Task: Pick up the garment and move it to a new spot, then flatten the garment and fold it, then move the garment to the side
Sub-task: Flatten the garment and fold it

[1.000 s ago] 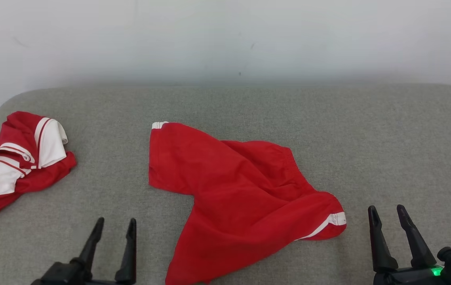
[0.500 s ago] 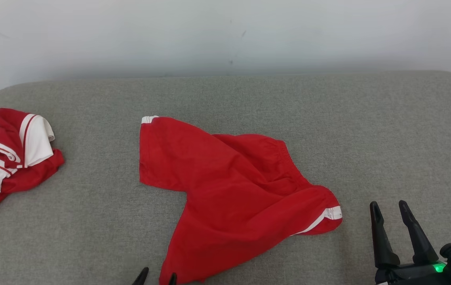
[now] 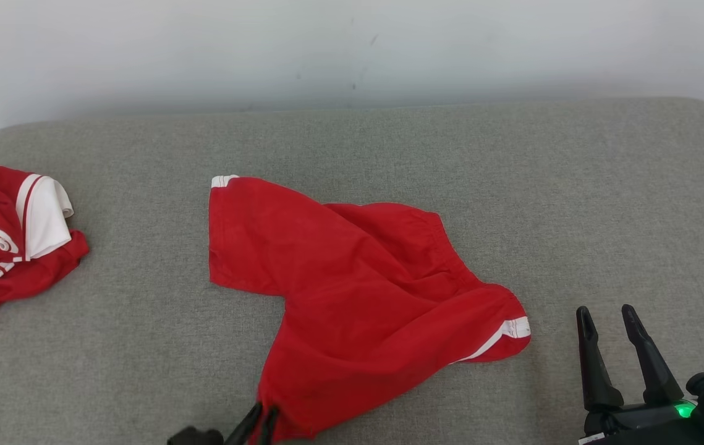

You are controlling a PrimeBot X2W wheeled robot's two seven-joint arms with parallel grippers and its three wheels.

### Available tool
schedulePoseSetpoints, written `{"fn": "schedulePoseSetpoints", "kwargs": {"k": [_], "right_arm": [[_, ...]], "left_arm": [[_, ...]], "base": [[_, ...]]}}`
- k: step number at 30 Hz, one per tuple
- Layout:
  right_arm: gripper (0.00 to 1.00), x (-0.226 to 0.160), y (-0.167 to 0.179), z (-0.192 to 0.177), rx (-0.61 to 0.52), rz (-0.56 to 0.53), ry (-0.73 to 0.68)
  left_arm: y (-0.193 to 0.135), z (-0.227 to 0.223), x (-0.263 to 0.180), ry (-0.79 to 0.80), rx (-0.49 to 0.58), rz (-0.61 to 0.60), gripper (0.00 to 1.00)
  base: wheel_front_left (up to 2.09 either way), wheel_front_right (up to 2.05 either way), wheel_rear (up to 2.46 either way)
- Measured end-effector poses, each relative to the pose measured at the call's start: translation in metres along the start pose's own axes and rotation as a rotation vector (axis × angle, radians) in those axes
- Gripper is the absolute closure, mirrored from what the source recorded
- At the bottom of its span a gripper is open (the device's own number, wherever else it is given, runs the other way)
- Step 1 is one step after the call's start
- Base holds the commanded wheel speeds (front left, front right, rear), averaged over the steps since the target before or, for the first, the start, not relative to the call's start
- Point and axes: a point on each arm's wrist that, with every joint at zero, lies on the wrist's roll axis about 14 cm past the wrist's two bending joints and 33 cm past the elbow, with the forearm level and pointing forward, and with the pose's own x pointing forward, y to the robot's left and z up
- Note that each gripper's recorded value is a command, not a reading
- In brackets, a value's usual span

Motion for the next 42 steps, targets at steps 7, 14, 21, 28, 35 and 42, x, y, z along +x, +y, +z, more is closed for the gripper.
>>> {"fn": "schedulePoseSetpoints", "kwargs": {"k": [7, 14, 21, 28, 35, 42], "right_arm": [[0.00, -0.002, -0.001, 0.002, 0.000, -0.006, -0.005], [0.00, -0.004, -0.001, 0.001, 0.003, -0.011, -0.003], [0.00, -0.007, -0.008, 0.001, 0.001, -0.030, 0.001], [0.00, -0.012, -0.019, 0.002, -0.006, -0.067, -0.001], [0.00, -0.017, -0.022, 0.004, -0.009, -0.083, -0.007], [0.00, -0.018, -0.016, 0.012, -0.006, -0.071, -0.033]], "left_arm": [[0.000, 0.044, 0.008, -0.125, 0.049, -0.026, 1.00], [0.005, 0.074, 0.018, -0.193, 0.130, -0.051, 1.00], [0.003, 0.101, 0.046, -0.233, 0.173, -0.084, 1.00], [0.016, 0.111, 0.074, -0.211, 0.206, -0.073, 1.00], [0.030, 0.103, 0.079, -0.168, 0.200, -0.031, 0.00], [0.033, 0.122, 0.061, -0.256, 0.143, 0.017, 0.00]], "base": [[0.00, 0.00, 0.00], [0.00, 0.00, 0.00], [0.00, 0.00, 0.00], [0.00, 0.00, 0.00], [0.00, 0.00, 0.00], [0.00, 0.00, 0.00]]}}
